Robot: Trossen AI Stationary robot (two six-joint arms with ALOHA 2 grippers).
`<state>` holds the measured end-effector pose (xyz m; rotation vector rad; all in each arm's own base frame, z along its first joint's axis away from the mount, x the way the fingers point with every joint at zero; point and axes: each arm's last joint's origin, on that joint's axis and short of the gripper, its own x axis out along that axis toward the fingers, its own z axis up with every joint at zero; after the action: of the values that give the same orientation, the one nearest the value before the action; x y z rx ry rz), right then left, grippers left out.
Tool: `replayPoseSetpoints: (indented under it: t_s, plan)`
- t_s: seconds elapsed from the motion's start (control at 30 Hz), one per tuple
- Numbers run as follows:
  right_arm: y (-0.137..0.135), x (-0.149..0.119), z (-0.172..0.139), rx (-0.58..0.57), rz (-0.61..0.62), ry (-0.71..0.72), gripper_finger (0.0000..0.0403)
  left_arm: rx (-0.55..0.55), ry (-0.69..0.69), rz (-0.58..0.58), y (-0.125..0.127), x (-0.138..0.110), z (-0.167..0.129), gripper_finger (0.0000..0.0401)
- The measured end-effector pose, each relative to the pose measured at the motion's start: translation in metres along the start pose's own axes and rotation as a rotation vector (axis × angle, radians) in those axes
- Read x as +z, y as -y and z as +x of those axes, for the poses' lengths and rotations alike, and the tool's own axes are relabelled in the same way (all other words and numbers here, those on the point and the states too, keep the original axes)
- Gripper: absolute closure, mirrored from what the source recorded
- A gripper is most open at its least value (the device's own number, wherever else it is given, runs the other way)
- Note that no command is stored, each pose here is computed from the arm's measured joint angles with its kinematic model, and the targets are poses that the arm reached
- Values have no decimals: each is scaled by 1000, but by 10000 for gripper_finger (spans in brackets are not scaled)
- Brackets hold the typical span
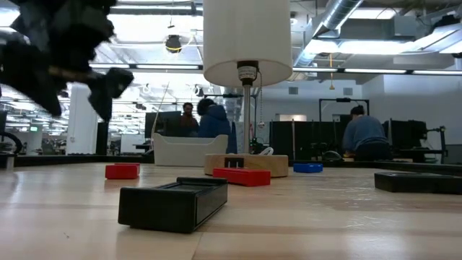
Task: Pick & Place Office items
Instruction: Put the left red digital timer into the blue bin
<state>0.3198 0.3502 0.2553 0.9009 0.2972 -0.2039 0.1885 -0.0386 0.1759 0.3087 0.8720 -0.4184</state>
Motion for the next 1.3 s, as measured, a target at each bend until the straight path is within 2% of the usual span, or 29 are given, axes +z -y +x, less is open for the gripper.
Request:
replayPoseSetpoints:
  t_s: [0.2,0.47,0.87,1.3]
  plan:
    - [-2,0,0,13,25,3,139,21,-157,177,-12,11,33,109]
    - [-3,-1,-3,24,32,5,139,2,-201,284,-19,26,53,109]
    - [-6,-7,-9,38,38,1,139,14,-244,273,-40,16,65,109]
    - [-6,-9,-12,42,50,-5,139,-77,-229,209,-43,11,67,109]
